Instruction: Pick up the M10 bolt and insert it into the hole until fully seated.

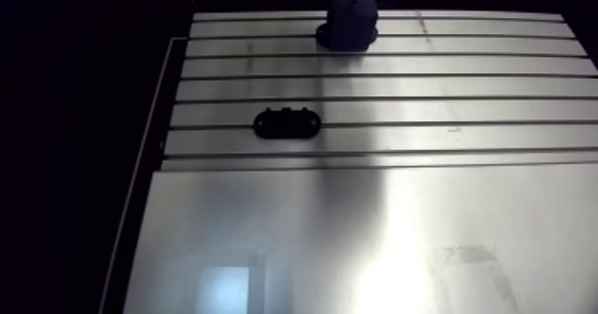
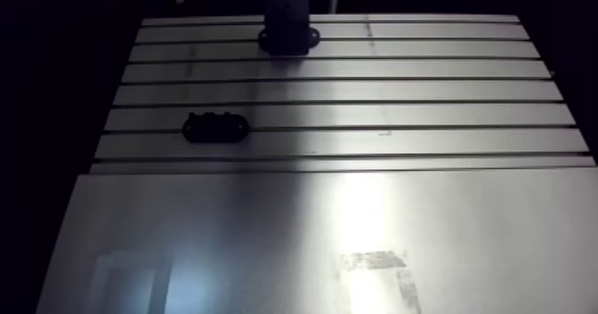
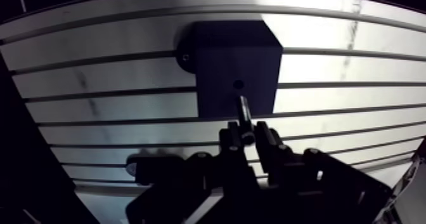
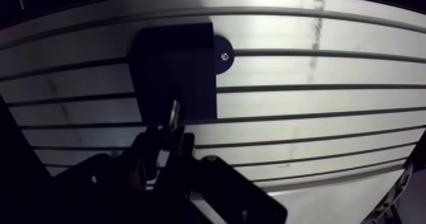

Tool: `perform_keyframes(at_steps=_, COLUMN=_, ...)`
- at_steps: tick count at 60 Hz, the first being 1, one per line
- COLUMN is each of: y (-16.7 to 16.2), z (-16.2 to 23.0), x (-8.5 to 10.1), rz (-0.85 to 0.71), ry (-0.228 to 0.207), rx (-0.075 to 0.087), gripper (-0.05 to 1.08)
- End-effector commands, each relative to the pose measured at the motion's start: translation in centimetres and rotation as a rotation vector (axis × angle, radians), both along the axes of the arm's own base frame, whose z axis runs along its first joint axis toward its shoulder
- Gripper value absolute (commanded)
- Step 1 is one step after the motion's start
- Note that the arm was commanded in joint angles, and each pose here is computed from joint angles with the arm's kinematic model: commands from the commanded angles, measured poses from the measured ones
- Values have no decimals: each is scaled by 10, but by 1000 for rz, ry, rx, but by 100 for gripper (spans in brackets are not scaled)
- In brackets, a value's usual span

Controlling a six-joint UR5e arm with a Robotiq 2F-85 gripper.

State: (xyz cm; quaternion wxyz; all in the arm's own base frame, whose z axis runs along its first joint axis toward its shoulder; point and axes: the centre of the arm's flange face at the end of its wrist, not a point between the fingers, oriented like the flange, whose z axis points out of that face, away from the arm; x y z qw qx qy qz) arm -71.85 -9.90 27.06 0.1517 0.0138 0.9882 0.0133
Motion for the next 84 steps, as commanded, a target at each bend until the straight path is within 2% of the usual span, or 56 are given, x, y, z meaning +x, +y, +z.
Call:
perform_keyframes(at_steps=1, y=0, z=-4, x=1, rz=-1, ry=-4, rx=0, gripper=108)
perform_keyframes(at_steps=84, y=0, z=-11, x=-3, rz=0, ry=-4, rx=-1, gripper=108)
